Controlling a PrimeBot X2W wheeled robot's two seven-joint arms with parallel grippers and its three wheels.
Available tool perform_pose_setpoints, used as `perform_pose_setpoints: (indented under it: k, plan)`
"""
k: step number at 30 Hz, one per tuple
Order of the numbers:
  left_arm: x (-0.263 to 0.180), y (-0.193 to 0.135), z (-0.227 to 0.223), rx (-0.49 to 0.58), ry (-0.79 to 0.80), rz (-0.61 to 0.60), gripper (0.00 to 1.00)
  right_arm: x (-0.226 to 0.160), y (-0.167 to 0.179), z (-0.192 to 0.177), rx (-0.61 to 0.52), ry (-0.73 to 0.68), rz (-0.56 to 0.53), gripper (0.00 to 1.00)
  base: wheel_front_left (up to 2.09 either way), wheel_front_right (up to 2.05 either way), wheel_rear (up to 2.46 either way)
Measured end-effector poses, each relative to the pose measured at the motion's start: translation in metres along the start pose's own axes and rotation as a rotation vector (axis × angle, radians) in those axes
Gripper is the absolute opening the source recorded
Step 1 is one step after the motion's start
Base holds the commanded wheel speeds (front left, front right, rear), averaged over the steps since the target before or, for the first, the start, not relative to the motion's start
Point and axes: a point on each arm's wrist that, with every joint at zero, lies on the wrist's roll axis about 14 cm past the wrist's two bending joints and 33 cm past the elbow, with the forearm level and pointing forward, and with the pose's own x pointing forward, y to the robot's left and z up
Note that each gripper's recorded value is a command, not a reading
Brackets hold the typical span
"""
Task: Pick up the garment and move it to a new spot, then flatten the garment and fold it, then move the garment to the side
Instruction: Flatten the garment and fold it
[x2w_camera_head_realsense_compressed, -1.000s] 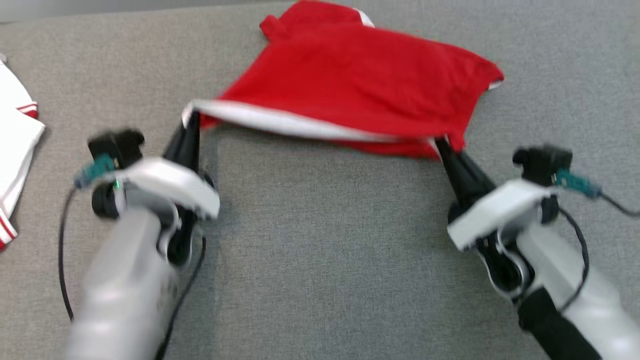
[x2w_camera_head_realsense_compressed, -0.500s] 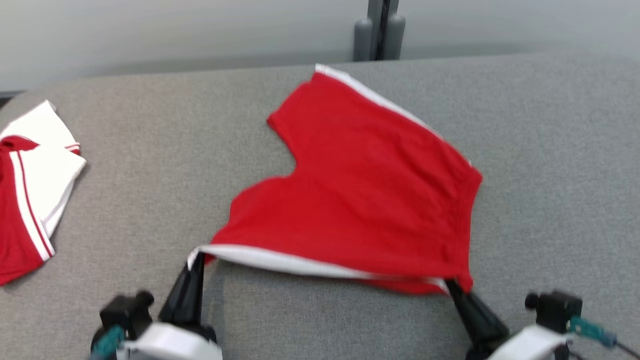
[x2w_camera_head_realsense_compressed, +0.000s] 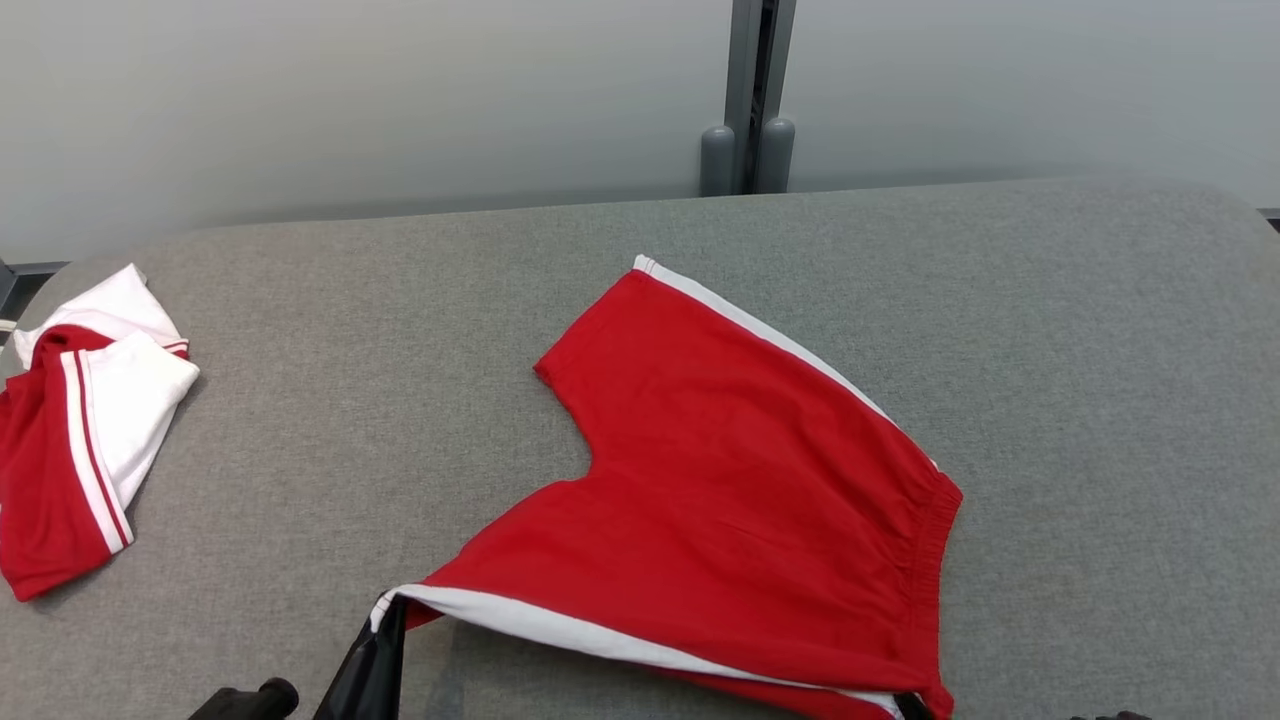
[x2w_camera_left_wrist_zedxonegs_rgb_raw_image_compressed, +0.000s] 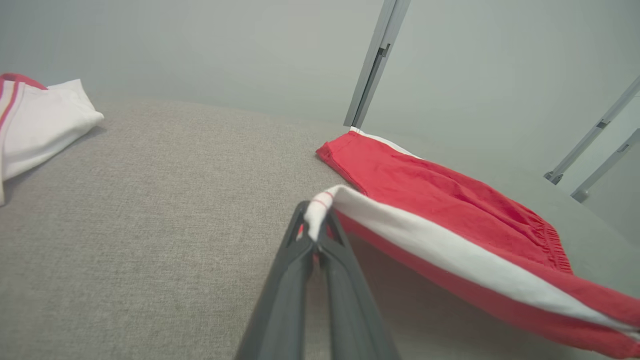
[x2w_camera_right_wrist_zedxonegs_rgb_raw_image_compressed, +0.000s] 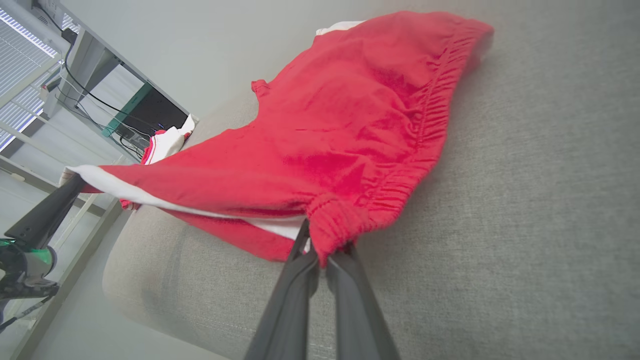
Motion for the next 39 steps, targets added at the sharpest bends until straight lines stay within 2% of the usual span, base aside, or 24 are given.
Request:
perform_pose_setpoints:
  k: [4,12,15,20,29,39]
  plan:
    - [0.017,-0.005,0.006,0.028,0.002,-0.043,0.0,0.01,0.001,0.013,0.056,-0.048,-0.019,0.0,0.0,0.0,0.0]
    - [0.104,-0.038,0.044,0.089,-0.055,-0.207,0.0,0.051,-0.005,0.071,0.337,-0.215,-0.028,0.0,0.0,0.0,0.0]
    - [0.139,-0.057,0.045,0.121,-0.031,-0.275,0.0,0.064,-0.017,0.092,0.388,-0.27,-0.038,0.0,0.0,0.0,0.0]
    - [0.196,-0.083,0.032,0.173,0.05,-0.352,0.0,0.086,-0.039,0.107,0.457,-0.316,-0.075,0.0,0.0,0.0,0.0]
    - [0.267,-0.104,-0.024,0.183,0.224,-0.385,0.0,0.113,-0.081,0.102,0.44,-0.318,-0.189,0.0,0.0,0.0,0.0]
    - [0.293,-0.112,-0.061,0.172,0.308,-0.382,0.0,0.125,-0.1,0.092,0.395,-0.304,-0.243,0.0,0.0,0.0,0.0]
